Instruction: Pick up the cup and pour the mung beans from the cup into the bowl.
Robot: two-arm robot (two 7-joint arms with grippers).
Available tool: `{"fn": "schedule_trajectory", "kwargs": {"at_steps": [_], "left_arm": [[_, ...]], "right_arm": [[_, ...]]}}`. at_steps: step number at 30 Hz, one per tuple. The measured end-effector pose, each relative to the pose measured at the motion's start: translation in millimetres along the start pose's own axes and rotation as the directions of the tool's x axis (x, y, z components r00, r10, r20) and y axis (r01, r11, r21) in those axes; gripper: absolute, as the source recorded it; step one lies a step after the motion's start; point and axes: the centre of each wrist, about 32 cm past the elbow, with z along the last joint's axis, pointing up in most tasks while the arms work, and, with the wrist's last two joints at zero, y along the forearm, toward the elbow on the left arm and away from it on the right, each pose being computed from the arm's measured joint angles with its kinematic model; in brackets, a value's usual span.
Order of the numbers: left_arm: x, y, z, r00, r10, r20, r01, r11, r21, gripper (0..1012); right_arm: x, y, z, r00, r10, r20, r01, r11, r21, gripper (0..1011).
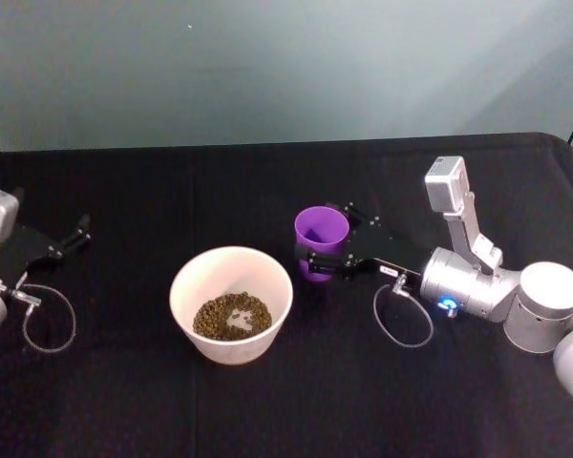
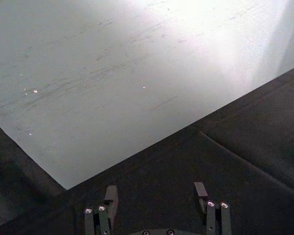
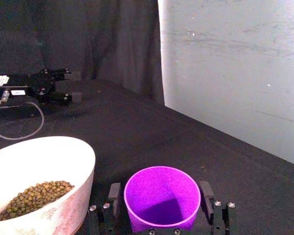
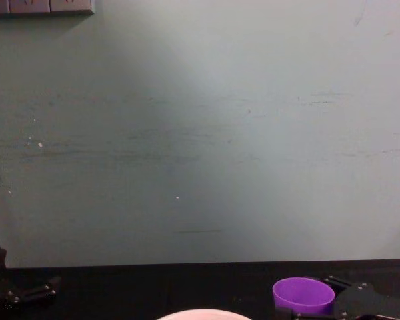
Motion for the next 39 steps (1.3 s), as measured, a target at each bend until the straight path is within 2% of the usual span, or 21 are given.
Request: {"fn": "schedule_trajectory", "kwargs": {"at_steps": [3, 9, 15, 19, 20, 22, 24, 26, 28, 29, 32, 33, 35, 36, 38, 39], "left_arm": [[0.0, 0.0, 0.0, 1.0, 0.0, 0.0, 0.0, 1.0, 0.0, 1012], [0.0, 0.0, 0.0, 1.0, 0.0, 0.0, 0.0, 1.0, 0.0, 1011], [0.0, 0.0, 0.0, 1.0, 0.0, 0.0, 0.0, 1.0, 0.0, 1011], [0.0, 0.0, 0.0, 1.0, 0.0, 0.0, 0.0, 1.0, 0.0, 1011], [0.0, 0.0, 0.0, 1.0, 0.0, 0.0, 0.0, 1.0, 0.0, 1011], [0.0, 0.0, 0.0, 1.0, 0.0, 0.0, 0.0, 1.0, 0.0, 1012], [0.0, 0.0, 0.0, 1.0, 0.0, 0.0, 0.0, 1.0, 0.0, 1011], [0.0, 0.0, 0.0, 1.0, 0.0, 0.0, 0.0, 1.0, 0.0, 1011], [0.0, 0.0, 0.0, 1.0, 0.0, 0.0, 0.0, 1.0, 0.0, 1011], [0.0, 0.0, 0.0, 1.0, 0.0, 0.0, 0.0, 1.0, 0.0, 1011], [0.0, 0.0, 0.0, 1.0, 0.0, 0.0, 0.0, 1.0, 0.0, 1011], [0.0, 0.0, 0.0, 1.0, 0.0, 0.0, 0.0, 1.0, 0.0, 1012], [0.0, 0.0, 0.0, 1.0, 0.0, 0.0, 0.0, 1.0, 0.0, 1011], [0.0, 0.0, 0.0, 1.0, 0.0, 0.0, 0.0, 1.0, 0.0, 1012], [0.0, 0.0, 0.0, 1.0, 0.0, 0.0, 0.0, 1.0, 0.0, 1011], [0.0, 0.0, 0.0, 1.0, 0.0, 0.0, 0.0, 1.0, 0.0, 1011]], "right_arm": [[-0.5, -0.5, 0.8, 1.0, -0.001, -0.001, 0.001, 1.0, 0.005, 1002], [-4.4, -9.7, 13.5, 1.0, -0.01, -0.024, 0.011, 0.998, 0.066, 1003], [-10.5, -23.6, 27.5, 0.995, -0.079, -0.057, 0.086, 0.987, 0.133, 1003], [-19.7, -31.3, 33.2, 0.983, -0.169, -0.077, 0.179, 0.972, 0.149, 1003], [-24.5, -34.3, 34.5, 0.971, -0.222, -0.09, 0.233, 0.962, 0.144, 1002], [-29.6, -36.7, 35.4, 0.956, -0.277, -0.098, 0.288, 0.947, 0.141, 1003], [-34.2, -38.5, 36.2, 0.938, -0.331, -0.099, 0.343, 0.929, 0.141, 1003], [-43.2, -40.1, 34.8, 0.892, -0.443, -0.088, 0.451, 0.881, 0.141, 1002], [-47.1, -39.2, 32.9, 0.862, -0.5, -0.081, 0.506, 0.851, 0.14, 1003], [-49.4, -37.9, 31.5, 0.835, -0.545, -0.074, 0.55, 0.824, 0.139, 1002], [-53.0, -34.1, 28.6, 0.787, -0.614, -0.056, 0.615, 0.776, 0.14, 1003], [-54.5, -30.8, 25.0, 0.753, -0.657, -0.045, 0.656, 0.742, 0.137, 1003], [-54.7, -28.2, 21.1, 0.721, -0.692, -0.035, 0.69, 0.712, 0.132, 1003], [-54.1, -25.9, 18.7, 0.699, -0.715, -0.03, 0.712, 0.69, 0.13, 1003], [-53.2, -24.0, 15.8, 0.68, -0.733, -0.026, 0.729, 0.672, 0.127, 1003], [-52.3, -22.7, 13.9, 0.666, -0.746, -0.022, 0.742, 0.659, 0.126, 1003]]}}
